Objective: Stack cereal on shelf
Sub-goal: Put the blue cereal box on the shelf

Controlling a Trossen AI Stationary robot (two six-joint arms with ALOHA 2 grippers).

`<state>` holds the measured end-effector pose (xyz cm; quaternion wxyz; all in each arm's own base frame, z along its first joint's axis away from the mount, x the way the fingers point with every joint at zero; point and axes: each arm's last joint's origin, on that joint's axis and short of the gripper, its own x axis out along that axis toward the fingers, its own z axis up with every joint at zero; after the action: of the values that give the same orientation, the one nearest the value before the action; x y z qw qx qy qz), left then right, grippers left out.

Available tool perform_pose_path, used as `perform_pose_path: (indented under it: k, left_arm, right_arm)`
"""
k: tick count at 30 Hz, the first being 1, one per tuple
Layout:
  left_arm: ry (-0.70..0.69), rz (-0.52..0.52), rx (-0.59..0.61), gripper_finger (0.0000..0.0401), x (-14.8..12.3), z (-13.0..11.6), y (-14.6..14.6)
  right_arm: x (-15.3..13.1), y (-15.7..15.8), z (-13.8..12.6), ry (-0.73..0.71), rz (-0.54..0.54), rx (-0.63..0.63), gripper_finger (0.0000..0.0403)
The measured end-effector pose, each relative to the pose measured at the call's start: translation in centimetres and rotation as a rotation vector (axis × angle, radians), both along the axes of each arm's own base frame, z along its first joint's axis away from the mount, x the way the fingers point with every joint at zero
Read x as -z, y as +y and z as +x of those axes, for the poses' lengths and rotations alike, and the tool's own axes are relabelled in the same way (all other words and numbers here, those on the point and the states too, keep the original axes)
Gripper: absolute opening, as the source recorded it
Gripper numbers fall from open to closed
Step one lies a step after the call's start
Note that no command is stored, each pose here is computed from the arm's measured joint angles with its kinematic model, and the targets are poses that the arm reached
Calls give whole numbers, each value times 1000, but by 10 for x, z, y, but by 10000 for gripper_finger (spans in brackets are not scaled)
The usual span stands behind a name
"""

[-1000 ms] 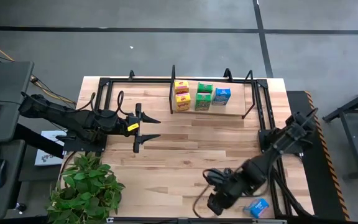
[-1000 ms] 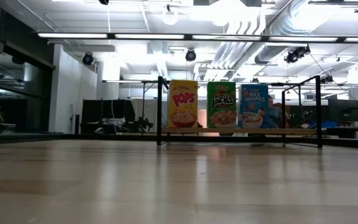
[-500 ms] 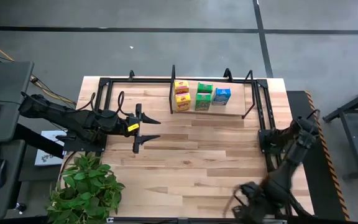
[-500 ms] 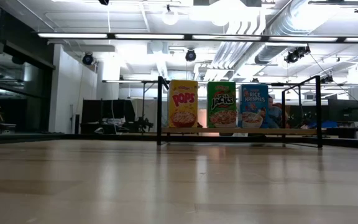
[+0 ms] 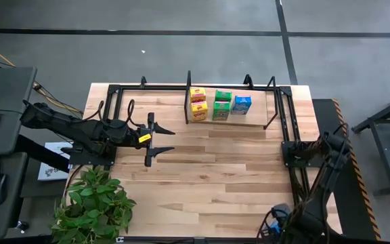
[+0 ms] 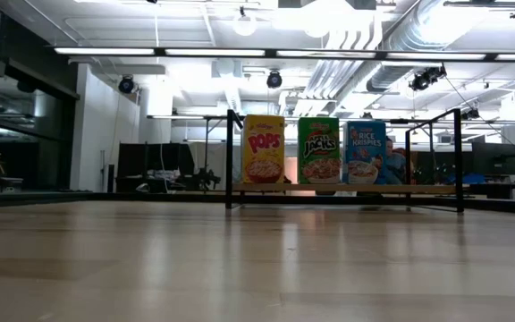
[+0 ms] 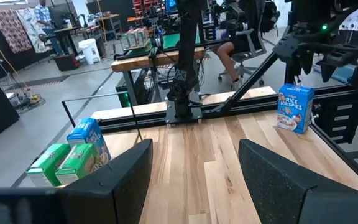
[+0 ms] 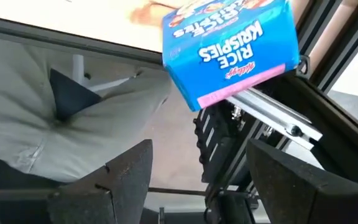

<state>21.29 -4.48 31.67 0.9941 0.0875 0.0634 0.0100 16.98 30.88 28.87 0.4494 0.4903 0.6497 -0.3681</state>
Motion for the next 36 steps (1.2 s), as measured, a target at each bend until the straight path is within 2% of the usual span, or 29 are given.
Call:
perform_pose_path:
  k: [13, 20, 24, 29, 32, 36]
  left_arm:
    - [-1, -7, -1, 230, 0, 0, 0]
    - [-1, -7, -1, 230, 0, 0, 0]
    - [-1, -7, -1, 230, 0, 0, 0]
    - [-1, -7, -1, 230, 0, 0, 0]
    - [-1, -8, -1, 230, 0, 0, 0]
    - [-1, -8, -1, 230, 0, 0, 0]
  right_arm:
    - [17, -1, 14, 26, -81, 45, 252]
    - [17, 1, 7, 126, -39, 32, 252]
    - [16, 7, 1, 114, -16, -23, 252]
    - [15, 20, -4, 15, 65, -112, 252]
    - [20, 23, -3, -33, 34, -144, 252]
    - [33, 25, -1, -21, -4, -208, 252]
